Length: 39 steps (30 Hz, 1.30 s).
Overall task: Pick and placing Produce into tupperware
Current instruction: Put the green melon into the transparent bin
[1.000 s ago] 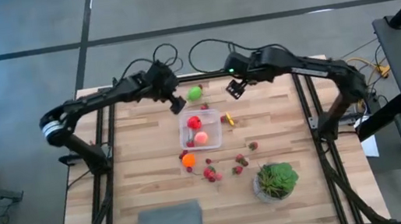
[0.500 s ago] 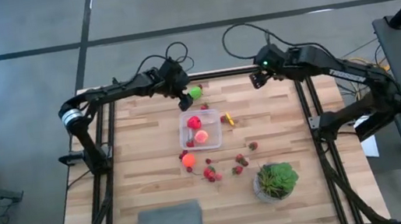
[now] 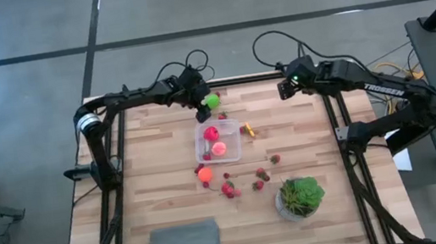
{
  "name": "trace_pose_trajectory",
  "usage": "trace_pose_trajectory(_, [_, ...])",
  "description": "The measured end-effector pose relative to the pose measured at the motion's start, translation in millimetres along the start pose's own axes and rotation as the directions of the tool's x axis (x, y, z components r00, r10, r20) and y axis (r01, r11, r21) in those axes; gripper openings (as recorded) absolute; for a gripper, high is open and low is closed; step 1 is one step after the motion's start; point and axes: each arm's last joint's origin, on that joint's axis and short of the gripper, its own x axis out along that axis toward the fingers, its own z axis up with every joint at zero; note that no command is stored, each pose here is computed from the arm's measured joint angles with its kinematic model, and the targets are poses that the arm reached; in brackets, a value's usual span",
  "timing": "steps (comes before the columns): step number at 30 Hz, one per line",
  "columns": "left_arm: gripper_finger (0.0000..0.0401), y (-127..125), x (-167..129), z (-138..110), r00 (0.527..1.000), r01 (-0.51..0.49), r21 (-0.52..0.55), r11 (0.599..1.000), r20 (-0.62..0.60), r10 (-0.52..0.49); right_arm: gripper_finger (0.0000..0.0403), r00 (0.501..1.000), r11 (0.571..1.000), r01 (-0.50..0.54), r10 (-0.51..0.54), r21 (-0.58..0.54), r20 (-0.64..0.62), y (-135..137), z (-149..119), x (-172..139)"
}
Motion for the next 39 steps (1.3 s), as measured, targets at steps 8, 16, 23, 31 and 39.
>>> trace_pose_trajectory(8, [0.0264, 8.9, 13.2, 7.7, 0.997, -0.039, -0.08, 0.996, 0.06, 0.043, 0.0336, 0.999, 0.999, 0.051, -0.051, -0.015, -0.007, -1.3, -5.2, 12.5])
trace_pose_trajectory(16, [0.0264, 13.9, 34.3, 19.7, 0.999, -0.008, -0.109, 0.994, 0.044, 0.013, 0.0332, 0.998, 0.998, 0.061, -0.061, -0.019, 0.004, -5.8, 0.9, 12.0])
trace_pose_trajectory(23, [0.0264, 16.5, 44.8, 21.6, 0.996, 0.006, -0.129, 0.992, -0.09, -0.018, 0.0331, 0.998, 0.998, 0.065, -0.064, -0.013, 0.016, -9.7, 7.0, 9.5])
trace_pose_trajectory(31, [0.0264, 16.2, 44.0, 18.4, 0.988, 0.012, -0.138, 0.99, -0.154, -0.034, 0.0327, 0.997, 0.996, 0.078, -0.077, -0.033, 0.016, -13.8, 9.1, 10.8])
trace_pose_trajectory(39, [0.0264, 15.9, 47.9, 15.5, 0.985, 0.013, -0.14, 0.99, -0.167, -0.037, 0.0326, 0.996, 0.996, 0.089, -0.088, -0.032, 0.015, -16.6, 10.9, 12.4])
